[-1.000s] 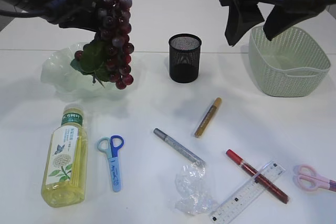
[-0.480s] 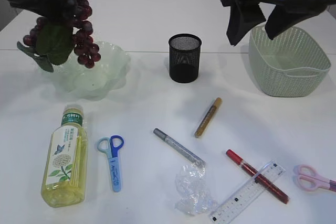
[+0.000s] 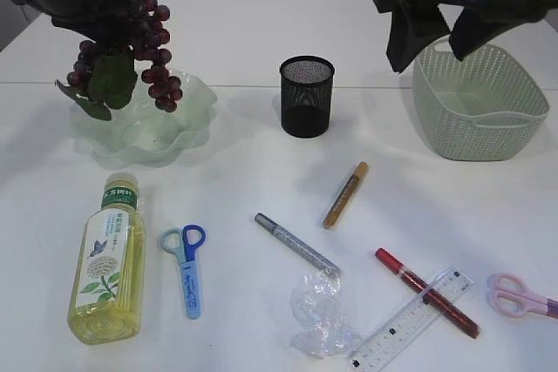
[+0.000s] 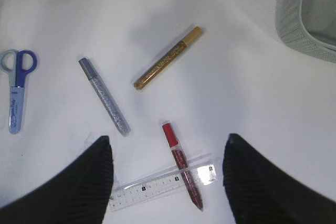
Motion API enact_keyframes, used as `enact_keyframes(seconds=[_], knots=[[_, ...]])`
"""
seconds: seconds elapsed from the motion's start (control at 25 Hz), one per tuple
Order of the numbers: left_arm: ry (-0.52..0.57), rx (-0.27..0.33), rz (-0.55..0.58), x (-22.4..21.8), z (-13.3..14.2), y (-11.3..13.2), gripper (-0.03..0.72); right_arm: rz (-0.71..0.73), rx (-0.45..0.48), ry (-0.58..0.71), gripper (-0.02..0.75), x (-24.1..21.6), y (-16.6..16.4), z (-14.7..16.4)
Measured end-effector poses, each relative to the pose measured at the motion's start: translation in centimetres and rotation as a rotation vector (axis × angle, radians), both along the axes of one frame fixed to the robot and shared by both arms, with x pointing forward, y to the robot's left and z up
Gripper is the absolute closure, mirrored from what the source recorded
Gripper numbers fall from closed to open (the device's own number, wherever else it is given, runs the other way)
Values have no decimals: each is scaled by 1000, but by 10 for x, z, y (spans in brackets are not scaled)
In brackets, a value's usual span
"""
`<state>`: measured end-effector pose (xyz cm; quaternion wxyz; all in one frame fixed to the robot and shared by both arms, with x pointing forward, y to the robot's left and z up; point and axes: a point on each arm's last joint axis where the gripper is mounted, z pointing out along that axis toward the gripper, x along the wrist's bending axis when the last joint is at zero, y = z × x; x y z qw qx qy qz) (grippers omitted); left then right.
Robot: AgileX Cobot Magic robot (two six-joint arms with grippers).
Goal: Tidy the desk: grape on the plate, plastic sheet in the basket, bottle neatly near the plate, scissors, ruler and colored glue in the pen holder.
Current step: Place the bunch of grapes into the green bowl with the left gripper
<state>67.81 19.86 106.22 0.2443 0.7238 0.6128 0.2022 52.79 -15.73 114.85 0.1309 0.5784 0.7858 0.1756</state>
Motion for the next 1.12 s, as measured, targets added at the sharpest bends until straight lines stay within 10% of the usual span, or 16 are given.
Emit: enact_keyframes(seconds=[1.12], knots=[[64, 29, 72, 48, -62, 8, 621, -2, -14, -7, 228, 1, -1, 0]])
